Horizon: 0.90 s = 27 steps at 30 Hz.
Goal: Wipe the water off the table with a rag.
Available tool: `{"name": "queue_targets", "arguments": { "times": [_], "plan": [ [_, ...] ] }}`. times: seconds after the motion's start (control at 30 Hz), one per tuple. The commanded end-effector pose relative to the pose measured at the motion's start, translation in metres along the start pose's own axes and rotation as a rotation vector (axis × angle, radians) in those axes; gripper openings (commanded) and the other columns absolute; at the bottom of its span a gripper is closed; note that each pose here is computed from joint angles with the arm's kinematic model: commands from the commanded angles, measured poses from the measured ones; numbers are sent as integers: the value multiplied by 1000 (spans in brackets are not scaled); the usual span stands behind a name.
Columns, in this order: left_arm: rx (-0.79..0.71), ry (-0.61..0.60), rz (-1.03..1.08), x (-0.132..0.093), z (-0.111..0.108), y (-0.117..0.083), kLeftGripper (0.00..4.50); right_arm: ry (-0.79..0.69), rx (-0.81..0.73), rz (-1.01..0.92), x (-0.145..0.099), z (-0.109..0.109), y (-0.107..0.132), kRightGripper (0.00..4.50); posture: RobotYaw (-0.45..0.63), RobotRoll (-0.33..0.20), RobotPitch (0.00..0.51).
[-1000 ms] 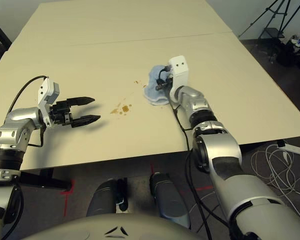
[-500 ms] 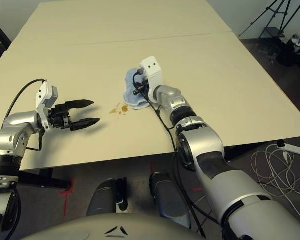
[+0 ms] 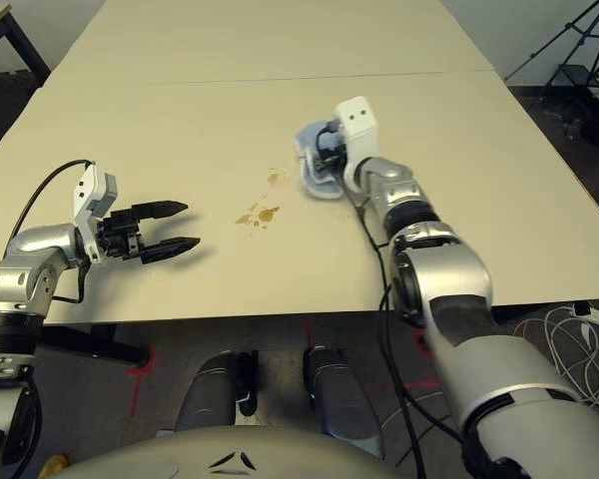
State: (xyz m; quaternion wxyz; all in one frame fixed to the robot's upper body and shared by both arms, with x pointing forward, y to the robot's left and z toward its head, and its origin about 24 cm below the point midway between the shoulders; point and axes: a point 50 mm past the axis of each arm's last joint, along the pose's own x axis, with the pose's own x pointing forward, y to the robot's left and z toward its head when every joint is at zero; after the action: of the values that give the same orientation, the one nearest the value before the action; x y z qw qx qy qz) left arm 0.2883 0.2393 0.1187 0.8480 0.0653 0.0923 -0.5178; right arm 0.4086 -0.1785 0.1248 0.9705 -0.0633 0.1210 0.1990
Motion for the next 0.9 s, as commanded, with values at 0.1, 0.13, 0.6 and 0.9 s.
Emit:
{"name": "queue_targets", "arguments": {
  "times": [0.1,0.13,0.6,0.9],
  "plan": [
    [1,16,-28,3,-2,1,4500,21,62,19,-20,-6,-29,1,-233,0,127],
    [0,19,-30,2,-3,1,4500,26,73,62,-22,-6,-29,1,-236,0,129],
    [-16,77,-17,-23,-4,3,4500,104,117,347,-14,-41,47,1,-224,0,140],
    [-18,90,10,-33,-5,-1,4500,128,109,463,8,-48,105,1,-185,0,146]
  ]
}}
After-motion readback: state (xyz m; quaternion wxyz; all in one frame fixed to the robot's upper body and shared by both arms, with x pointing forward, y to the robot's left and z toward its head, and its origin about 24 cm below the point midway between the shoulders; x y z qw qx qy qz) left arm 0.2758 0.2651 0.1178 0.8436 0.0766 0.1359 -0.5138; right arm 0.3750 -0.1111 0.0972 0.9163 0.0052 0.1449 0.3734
